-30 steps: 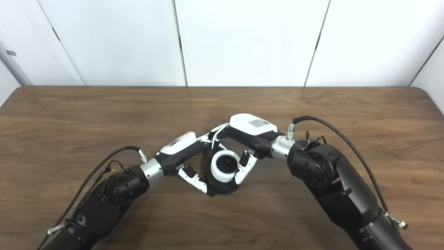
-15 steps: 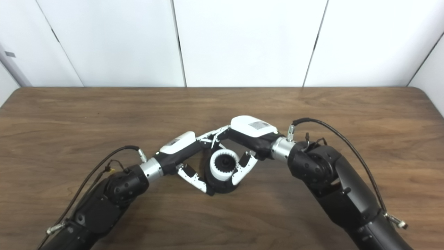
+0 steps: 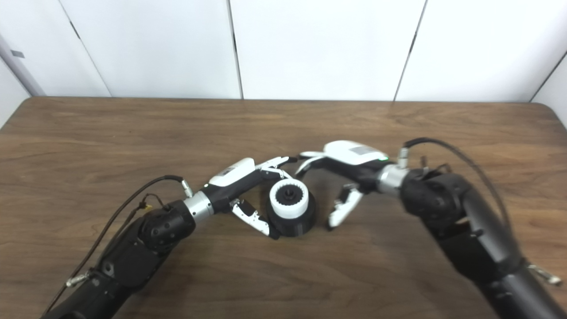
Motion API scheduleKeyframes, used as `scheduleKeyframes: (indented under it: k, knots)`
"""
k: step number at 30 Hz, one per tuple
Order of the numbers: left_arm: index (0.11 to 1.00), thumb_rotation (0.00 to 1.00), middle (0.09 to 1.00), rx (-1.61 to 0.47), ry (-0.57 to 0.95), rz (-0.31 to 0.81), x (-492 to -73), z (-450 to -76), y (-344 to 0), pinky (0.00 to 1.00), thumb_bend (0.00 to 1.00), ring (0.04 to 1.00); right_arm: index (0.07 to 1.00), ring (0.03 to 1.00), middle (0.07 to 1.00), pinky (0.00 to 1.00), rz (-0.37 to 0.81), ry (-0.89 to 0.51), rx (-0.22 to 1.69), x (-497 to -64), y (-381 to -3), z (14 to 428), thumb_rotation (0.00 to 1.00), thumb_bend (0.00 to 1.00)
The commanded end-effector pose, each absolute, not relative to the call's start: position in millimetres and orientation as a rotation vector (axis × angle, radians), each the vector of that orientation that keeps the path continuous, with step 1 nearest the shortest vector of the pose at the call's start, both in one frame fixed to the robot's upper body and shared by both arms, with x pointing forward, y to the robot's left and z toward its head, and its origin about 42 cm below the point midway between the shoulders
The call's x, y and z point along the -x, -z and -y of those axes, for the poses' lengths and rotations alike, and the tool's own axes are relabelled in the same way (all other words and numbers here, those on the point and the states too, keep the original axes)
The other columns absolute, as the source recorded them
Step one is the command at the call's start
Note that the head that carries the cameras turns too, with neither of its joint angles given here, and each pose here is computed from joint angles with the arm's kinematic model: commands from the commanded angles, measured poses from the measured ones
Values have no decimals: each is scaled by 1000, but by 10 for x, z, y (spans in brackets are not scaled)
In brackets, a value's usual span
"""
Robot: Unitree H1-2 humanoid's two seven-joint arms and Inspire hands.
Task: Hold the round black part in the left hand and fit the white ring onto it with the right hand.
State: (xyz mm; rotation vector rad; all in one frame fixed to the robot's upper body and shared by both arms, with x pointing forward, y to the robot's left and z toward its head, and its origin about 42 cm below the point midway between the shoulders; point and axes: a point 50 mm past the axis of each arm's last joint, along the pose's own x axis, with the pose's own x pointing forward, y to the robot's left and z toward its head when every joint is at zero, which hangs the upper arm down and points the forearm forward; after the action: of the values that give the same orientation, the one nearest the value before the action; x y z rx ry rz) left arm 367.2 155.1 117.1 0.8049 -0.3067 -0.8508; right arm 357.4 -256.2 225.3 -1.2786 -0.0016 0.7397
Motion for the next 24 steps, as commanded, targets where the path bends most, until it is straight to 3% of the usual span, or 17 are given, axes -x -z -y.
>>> scheduleKeyframes:
  k: [1, 10, 24]
  knots:
    - [488, 73, 1000, -860, 950, 162, -3529, -1596, -910, 898, 521, 1000, 933, 913, 961, 855, 52, -691, 1307, -3625, -2486, 2620, 166, 901]
    - [488, 73, 1000, -861, 949, 172, -3538, -1611, -918, 880, 521, 1000, 928, 915, 960, 824, 22, -645, 1327, -3601, -2600, 2851, 111, 877]
    - [489, 73, 1000, -869, 951, 163, -3549, -1652, -932, 887, 521, 1000, 923, 902, 956, 854, 27, -599, 1331, -3618, -2639, 2879, 140, 854]
